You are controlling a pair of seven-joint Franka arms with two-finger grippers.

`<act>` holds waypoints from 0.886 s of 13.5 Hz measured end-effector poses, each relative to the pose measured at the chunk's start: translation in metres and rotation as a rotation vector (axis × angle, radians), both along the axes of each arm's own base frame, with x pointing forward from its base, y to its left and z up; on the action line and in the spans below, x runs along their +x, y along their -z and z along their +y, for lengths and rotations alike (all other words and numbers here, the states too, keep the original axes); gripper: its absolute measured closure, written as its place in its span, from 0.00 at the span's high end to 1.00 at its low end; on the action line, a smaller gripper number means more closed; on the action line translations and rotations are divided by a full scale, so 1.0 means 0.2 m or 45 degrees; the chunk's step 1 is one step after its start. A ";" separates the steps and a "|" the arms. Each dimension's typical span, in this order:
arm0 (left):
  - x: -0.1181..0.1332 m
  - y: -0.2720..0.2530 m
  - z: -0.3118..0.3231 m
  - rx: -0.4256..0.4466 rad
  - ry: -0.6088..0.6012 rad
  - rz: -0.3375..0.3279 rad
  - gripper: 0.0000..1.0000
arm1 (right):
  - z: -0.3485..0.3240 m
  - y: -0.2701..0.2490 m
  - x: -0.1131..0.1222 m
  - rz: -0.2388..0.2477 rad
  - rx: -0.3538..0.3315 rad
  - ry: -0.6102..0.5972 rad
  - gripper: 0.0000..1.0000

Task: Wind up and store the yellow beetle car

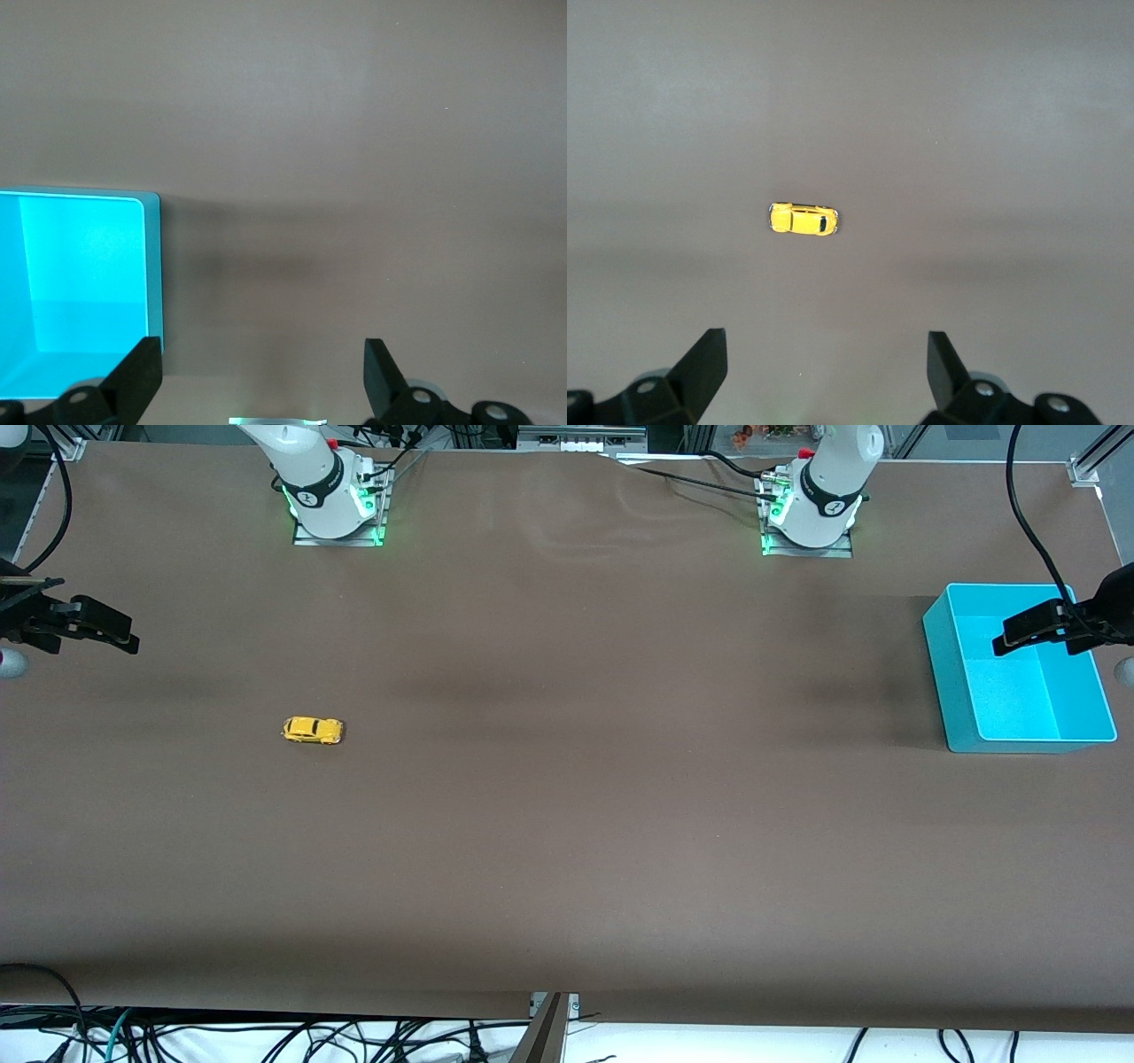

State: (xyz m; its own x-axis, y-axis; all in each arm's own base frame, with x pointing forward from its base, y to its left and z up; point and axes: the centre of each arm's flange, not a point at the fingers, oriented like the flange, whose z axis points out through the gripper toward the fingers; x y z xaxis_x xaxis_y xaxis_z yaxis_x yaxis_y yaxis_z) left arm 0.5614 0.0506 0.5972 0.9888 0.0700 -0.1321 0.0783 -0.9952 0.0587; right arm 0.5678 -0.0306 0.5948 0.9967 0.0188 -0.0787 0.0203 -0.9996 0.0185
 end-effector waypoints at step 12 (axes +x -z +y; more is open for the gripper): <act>0.03 -0.02 -0.06 0.008 0.020 -0.061 1.00 | 0.00 0.03 0.01 0.012 0.000 0.001 1.00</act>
